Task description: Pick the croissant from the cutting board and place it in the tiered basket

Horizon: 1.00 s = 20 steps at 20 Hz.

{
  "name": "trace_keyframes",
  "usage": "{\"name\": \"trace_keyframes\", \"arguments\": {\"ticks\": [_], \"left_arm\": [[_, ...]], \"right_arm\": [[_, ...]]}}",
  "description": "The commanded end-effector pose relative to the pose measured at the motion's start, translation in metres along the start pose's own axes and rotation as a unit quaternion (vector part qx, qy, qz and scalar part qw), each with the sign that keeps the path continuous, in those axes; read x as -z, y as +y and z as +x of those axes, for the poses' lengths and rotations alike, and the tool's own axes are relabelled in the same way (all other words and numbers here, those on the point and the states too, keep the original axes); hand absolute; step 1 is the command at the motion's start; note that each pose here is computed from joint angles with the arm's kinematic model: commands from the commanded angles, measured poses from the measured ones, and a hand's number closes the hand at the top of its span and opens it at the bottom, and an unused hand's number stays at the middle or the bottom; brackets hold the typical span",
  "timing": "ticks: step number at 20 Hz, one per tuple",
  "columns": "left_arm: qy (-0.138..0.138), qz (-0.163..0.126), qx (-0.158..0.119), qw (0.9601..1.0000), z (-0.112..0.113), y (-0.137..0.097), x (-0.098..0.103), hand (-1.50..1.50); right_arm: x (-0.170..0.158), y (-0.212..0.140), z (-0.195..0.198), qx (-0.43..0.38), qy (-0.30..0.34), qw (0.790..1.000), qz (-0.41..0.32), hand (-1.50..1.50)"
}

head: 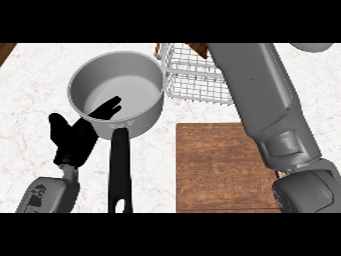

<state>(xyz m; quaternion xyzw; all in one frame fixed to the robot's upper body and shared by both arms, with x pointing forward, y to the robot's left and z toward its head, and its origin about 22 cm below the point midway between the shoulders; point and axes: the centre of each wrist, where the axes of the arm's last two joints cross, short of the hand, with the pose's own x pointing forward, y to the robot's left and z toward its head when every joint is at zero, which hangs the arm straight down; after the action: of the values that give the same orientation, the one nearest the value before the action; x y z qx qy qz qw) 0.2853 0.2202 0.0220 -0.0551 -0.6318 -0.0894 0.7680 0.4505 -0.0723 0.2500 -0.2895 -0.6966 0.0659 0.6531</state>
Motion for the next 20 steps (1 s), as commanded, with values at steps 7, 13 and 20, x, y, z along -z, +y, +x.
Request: {"name": "trace_keyframes", "arguments": {"ticks": [7, 13, 20], "left_arm": [[-0.014, -0.009, -0.009, 0.9998, 0.015, -0.009, 0.008, 0.00], [-0.012, 0.016, -0.016, 0.9997, 0.002, 0.014, 0.009, 0.00], [0.001, 0.040, -0.030, 0.9988, -0.010, 0.010, -0.011, 0.00]], "right_arm": [[0.004, 0.010, 0.024, 0.042, -0.080, 0.992, -0.087, -1.50], [0.007, 0.003, 0.022, 0.121, -0.004, 0.980, -0.160, -1.50], [0.030, -0.060, -0.033, 0.069, 0.019, 0.986, -0.149, -1.50]]}}
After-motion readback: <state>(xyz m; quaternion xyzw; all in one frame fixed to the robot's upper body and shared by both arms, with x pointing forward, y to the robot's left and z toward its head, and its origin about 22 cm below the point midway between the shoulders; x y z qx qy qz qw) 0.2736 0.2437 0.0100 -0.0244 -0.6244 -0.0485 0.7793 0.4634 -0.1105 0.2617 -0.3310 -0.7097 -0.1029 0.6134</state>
